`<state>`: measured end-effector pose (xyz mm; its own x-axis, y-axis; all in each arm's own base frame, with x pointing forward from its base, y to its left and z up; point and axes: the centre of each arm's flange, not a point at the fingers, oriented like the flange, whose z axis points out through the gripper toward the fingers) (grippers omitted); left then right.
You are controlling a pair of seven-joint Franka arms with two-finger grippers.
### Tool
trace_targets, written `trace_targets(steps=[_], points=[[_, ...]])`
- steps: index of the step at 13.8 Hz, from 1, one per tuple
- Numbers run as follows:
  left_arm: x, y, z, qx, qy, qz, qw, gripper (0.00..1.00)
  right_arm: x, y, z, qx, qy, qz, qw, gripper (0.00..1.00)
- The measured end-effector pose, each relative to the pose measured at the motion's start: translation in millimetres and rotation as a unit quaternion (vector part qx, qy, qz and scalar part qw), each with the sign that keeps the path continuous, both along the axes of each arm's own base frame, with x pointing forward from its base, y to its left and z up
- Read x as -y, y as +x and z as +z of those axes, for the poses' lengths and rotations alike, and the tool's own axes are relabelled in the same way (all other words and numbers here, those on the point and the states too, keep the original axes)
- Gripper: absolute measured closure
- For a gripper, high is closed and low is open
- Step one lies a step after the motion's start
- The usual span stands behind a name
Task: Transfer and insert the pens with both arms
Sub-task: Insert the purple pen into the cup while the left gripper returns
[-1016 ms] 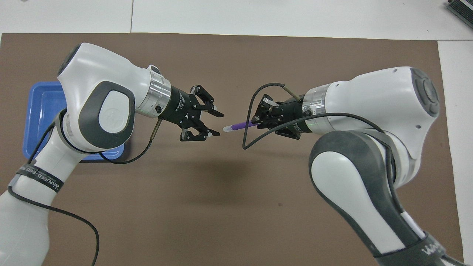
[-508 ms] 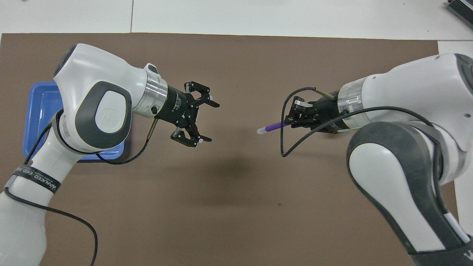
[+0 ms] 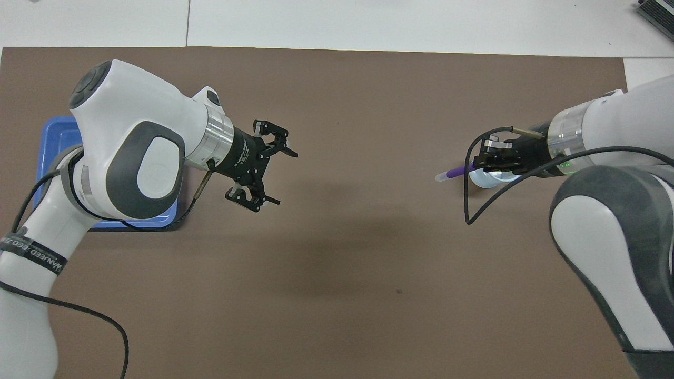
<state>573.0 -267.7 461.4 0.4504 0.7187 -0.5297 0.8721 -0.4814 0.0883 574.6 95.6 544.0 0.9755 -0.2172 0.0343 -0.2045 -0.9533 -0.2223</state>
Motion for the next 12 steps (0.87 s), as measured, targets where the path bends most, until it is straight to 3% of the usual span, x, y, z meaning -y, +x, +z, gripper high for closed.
trace_targets(steps=[4, 7, 9, 12], points=[[-54, 14, -3, 0.058, 0.01, -0.098, 0.993, 0.0, 64, 6.7, -1, 0.02, -0.023, 0.05, 0.998, 0.82], [-80, 19, -7, 0.107, 0.056, -0.198, 0.973, 0.0, 97, 9.5, -3, 0.034, -0.04, 0.073, 0.996, 0.82], [-82, 18, -4, 0.147, 0.1, -0.304, 0.936, 0.0, 100, 12.8, -6, 0.041, -0.05, 0.075, 0.995, 0.82], [-90, 18, 8, 0.193, 0.134, -0.439, 0.867, 0.0, 110, 18.6, -16, 0.044, -0.049, 0.072, 0.995, 0.82]])
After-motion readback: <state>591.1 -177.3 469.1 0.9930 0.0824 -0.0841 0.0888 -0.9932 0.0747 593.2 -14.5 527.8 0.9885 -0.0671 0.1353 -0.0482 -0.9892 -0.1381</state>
